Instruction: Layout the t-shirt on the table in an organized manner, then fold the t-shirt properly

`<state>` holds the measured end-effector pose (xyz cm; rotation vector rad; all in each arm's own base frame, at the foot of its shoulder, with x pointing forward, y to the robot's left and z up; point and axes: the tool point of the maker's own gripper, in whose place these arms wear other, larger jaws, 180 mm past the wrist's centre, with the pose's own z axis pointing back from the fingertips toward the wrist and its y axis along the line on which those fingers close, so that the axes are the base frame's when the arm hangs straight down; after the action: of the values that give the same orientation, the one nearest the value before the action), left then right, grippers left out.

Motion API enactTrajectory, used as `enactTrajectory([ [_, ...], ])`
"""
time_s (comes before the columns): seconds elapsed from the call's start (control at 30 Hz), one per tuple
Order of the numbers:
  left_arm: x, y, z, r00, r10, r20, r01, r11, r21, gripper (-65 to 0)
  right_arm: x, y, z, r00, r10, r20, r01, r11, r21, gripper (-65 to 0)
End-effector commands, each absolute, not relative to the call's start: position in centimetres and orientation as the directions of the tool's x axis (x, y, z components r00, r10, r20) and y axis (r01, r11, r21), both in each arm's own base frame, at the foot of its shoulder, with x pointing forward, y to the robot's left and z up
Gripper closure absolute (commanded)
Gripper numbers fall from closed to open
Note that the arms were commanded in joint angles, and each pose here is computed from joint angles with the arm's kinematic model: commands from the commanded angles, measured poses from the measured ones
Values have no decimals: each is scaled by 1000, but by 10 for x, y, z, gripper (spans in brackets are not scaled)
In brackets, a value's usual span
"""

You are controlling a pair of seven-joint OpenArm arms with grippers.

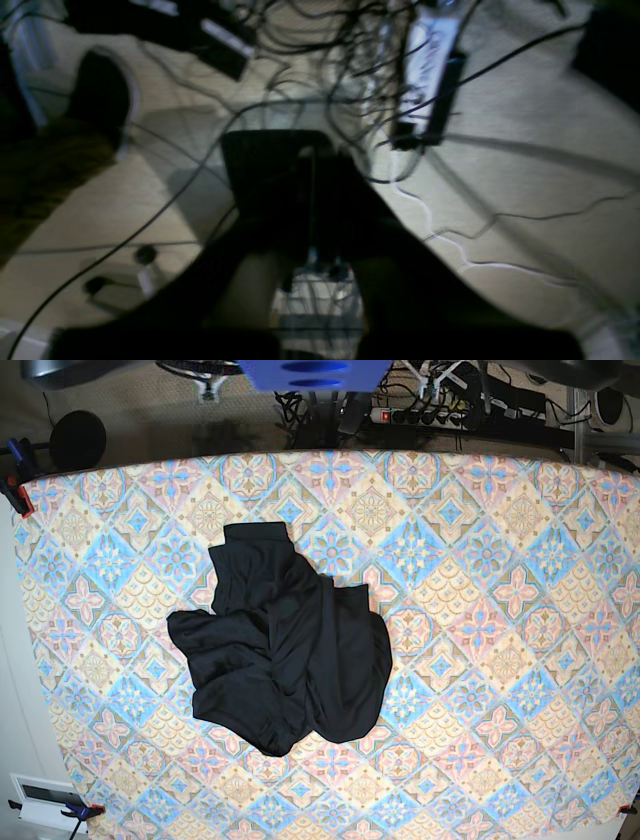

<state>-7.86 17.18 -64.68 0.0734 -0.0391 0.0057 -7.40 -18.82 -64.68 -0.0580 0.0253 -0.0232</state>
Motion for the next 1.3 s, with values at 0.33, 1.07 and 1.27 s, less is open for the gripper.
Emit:
enactTrajectory([
  [0.33, -82, 216, -585, 970, -107, 219, 80, 988, 129, -2, -88, -246, -594, 990, 94, 105, -80, 988, -134, 0],
  [1.07, 27, 171, -392, 732, -205, 650, 185, 978, 99, -2, 30, -247, -410, 797, -82, 598, 75, 997, 37, 0],
  [1.27, 75, 165, -380, 691, -199, 695, 176, 979, 106, -2, 66, -244, -371, 715, -51, 698, 44, 999, 28, 0],
])
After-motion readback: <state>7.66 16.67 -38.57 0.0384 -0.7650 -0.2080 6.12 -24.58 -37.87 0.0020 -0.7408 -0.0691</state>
